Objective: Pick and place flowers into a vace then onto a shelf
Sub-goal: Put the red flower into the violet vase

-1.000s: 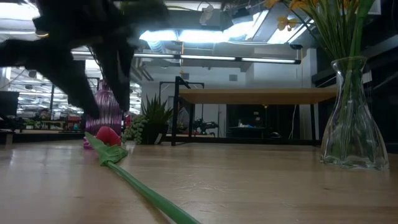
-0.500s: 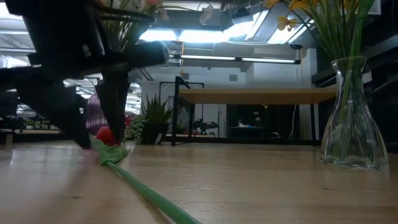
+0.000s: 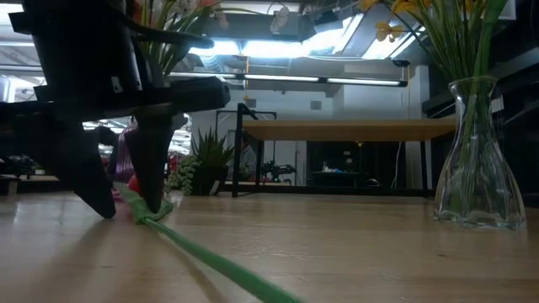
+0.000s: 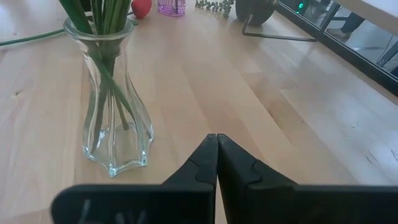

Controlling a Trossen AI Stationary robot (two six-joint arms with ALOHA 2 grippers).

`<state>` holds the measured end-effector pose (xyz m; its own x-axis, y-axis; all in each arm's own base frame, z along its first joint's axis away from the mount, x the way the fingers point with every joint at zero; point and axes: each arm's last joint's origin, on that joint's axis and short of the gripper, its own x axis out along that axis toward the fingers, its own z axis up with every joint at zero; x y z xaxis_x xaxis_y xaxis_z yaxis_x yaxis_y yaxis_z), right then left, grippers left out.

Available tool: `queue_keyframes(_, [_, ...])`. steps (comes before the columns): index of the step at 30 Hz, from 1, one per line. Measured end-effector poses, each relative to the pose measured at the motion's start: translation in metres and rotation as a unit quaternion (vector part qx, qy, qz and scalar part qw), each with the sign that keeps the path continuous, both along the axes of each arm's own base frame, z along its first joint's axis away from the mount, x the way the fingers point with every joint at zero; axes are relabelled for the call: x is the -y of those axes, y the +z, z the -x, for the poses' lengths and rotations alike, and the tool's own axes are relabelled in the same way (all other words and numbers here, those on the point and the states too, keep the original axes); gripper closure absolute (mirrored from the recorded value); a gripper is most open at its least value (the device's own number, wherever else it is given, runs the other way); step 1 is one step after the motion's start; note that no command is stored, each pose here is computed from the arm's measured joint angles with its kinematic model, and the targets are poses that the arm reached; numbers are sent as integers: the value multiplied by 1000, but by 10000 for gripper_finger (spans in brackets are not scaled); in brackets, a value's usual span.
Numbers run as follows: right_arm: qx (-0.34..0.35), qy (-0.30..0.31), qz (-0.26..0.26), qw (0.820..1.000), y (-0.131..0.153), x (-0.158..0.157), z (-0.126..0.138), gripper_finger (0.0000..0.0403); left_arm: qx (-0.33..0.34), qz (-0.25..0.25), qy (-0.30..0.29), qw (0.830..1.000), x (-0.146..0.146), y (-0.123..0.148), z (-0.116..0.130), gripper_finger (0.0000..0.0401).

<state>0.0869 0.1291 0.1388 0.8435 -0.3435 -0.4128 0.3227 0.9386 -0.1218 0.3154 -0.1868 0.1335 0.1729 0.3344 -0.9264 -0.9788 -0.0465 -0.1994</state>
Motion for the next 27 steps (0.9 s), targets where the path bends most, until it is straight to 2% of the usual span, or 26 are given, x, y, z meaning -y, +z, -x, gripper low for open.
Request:
queue_keyframes(4, [0,0,0,1000,0,0,0,391,-12,3,-14,1000,0,0,1,251])
queue_keyframes(15, [1,0,0,1000,0,0,0,391,-49,5,-41,998,-1,-1,4,335])
queue_keyframes(23, [1,0,1,1000,0,0,0,391,-55,-30,-110,992,-2,-1,2,392])
queue_keyframes(27, [1,0,1,1000,0,0,0,391,-61,-45,-142,987,-3,-1,1,394])
